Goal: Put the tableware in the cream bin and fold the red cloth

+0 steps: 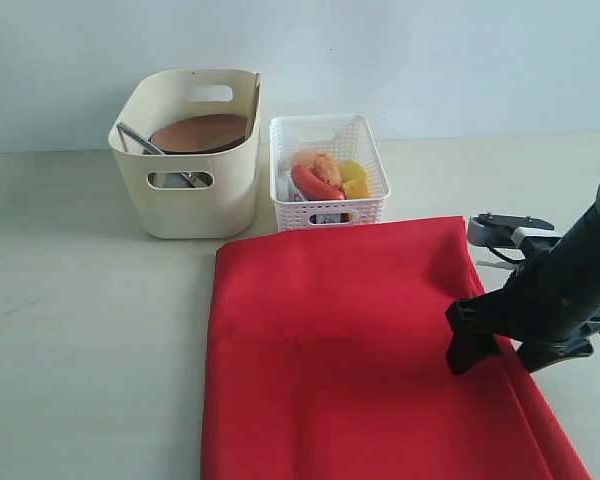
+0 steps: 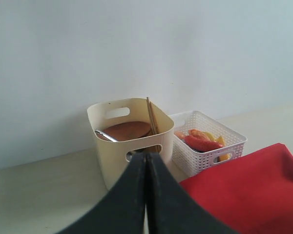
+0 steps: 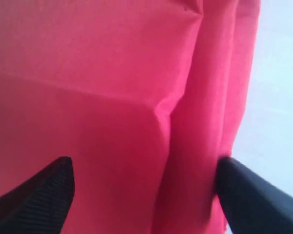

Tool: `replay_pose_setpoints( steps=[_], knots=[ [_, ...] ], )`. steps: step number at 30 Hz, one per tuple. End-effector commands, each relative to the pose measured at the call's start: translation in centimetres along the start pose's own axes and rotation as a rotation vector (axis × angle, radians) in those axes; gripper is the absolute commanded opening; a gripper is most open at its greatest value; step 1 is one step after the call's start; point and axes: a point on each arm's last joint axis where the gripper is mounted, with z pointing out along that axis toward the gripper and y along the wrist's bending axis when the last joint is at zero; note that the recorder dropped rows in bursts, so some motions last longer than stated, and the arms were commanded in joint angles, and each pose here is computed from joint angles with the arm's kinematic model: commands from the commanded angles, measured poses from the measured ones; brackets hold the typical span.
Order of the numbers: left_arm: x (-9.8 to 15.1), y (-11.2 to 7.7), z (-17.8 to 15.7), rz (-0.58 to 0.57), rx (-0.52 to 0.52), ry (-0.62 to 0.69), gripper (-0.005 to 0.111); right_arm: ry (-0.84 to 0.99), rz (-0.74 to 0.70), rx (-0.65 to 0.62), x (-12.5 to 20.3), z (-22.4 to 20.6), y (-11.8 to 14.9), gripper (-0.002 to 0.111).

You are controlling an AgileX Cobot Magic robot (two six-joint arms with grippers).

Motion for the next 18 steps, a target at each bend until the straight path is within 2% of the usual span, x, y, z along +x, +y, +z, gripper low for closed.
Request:
replay_pose_setpoints(
  steps=[1,6,12,17,18],
  knots=[
    [0.01,0.01,-0.06,-0.008,-0.001,-0.01,0.0,0.002,-0.004,-0.001,-0.07,0.32,-0.2,0.073],
    [0.01,-0.01,-0.06,-0.008,0.001,-0.011,0.0,0.002,-0.004,-0.001,-0.07,0.32,-0.2,0.066],
    [0.01,-0.01,-0.06,-0.008,0.001,-0.011,0.0,0.006,-0.012,0.004,-0.04,0.32,-0.24,0.043],
    [0.18,-0.01,-0.03,-0.008,0.001,-0.004,0.0,-0.01,-0.012,0.01,-0.18,0.32,-0.3,0.041],
    [0.39,-0.02,0.02,-0.008,0.001,0.002,0.0,-0.018,-0.012,0.014,-0.26,0.31,-0.33,0.038]
  ],
)
